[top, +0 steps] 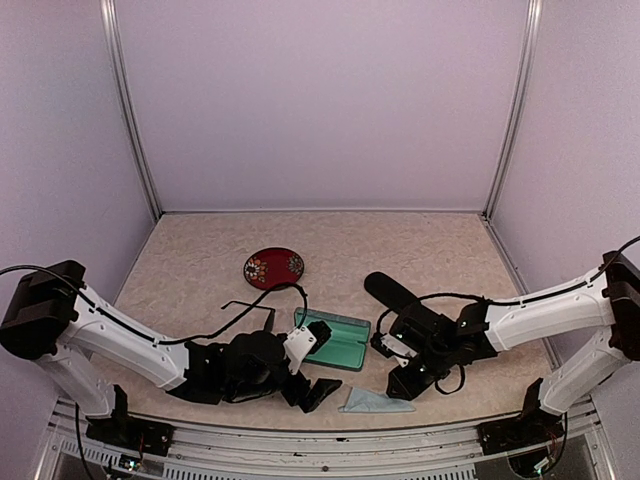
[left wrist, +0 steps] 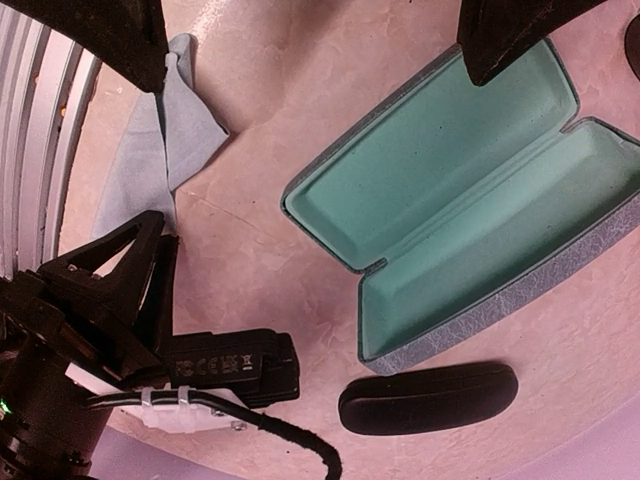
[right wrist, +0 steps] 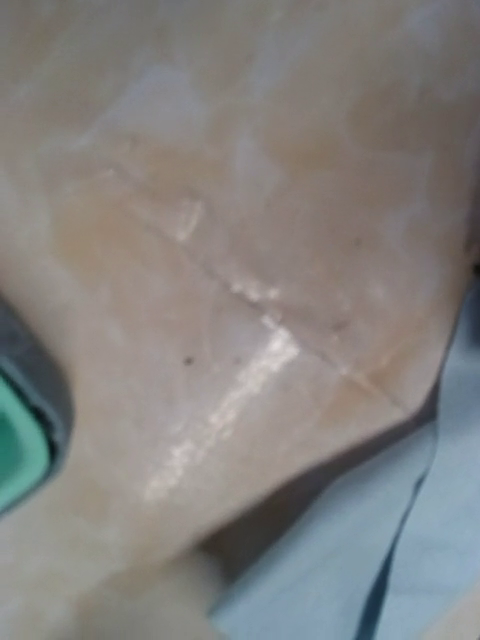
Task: Organize the sunglasses
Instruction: Pick up the glasses cleaning cloth from the center of the board.
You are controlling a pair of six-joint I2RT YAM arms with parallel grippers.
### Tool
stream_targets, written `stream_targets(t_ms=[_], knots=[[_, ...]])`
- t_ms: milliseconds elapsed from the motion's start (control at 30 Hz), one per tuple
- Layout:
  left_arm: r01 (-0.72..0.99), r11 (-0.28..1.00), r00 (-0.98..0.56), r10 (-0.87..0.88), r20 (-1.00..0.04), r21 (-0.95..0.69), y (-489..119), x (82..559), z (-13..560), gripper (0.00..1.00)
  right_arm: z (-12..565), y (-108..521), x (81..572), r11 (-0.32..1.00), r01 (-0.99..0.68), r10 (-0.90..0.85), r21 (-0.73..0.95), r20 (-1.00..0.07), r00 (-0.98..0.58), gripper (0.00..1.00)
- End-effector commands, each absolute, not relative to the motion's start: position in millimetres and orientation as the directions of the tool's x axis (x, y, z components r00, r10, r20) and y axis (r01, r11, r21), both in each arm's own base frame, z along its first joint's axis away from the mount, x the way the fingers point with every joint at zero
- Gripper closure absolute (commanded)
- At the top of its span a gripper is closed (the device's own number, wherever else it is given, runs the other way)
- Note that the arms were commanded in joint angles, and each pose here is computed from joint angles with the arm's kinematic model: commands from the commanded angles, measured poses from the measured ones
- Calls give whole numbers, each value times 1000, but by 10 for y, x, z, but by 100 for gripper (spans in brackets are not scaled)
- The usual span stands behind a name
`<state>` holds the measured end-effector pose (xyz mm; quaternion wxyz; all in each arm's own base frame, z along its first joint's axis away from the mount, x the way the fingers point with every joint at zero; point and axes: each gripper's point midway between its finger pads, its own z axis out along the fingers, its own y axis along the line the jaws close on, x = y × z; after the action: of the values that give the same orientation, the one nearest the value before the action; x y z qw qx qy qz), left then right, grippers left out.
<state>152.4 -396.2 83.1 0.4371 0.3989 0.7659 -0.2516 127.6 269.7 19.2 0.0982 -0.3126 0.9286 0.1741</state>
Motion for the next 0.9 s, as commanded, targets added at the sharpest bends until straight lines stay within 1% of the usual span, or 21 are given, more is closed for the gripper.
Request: stream_targets(t_ms=[0, 100, 233, 367, 500, 600, 700, 800, 867], knots=[[830, 557, -297, 406, -864, -24, -3942, 1504, 740, 1, 157, 2777, 1269, 724, -624, -554, 295, -289, -780, 82], [827, 562, -299, 410, -862, -20, -3937, 1515, 724, 1, 139, 2783, 1250, 721, -624, -558, 299, -283, -780, 85], [825, 564, -299, 411, -861, -18, -3926, 1515, 720, 1, 128, 2749, 1255, 731, -618, -553, 288, -280, -784, 93], [826, 564, -296, 410, -863, -15, -3929, 1514, 728, 1, 206, 2758, 1299, 734, -618, -542, 280, -307, -782, 99], [828, 560, -298, 404, -865, -23, -3948, 1509, 734, 1, 330, 2809, 1342, 723, -629, -533, 286, -349, -771, 100], [831, 555, -297, 398, -868, -29, -3970, 1504, 749, 1, 480, 2863, 1381, 703, -647, -524, 294, -401, -752, 100], [824, 563, -324, 370, -871, -67, -3980, 1517, 774, 1, 656, 2887, 1404, 685, -665, -516, 298, -447, -731, 100], [835, 543, -322, 353, -878, -88, -4008, 1500, 816, 1, 778, 2874, 1415, 683, -667, -507, 296, -465, -726, 100], [847, 525, -308, 353, -883, -85, -4021, 1478, 835, 1, 826, 2881, 1395, 657, -695, -528, 292, -481, -700, 100]])
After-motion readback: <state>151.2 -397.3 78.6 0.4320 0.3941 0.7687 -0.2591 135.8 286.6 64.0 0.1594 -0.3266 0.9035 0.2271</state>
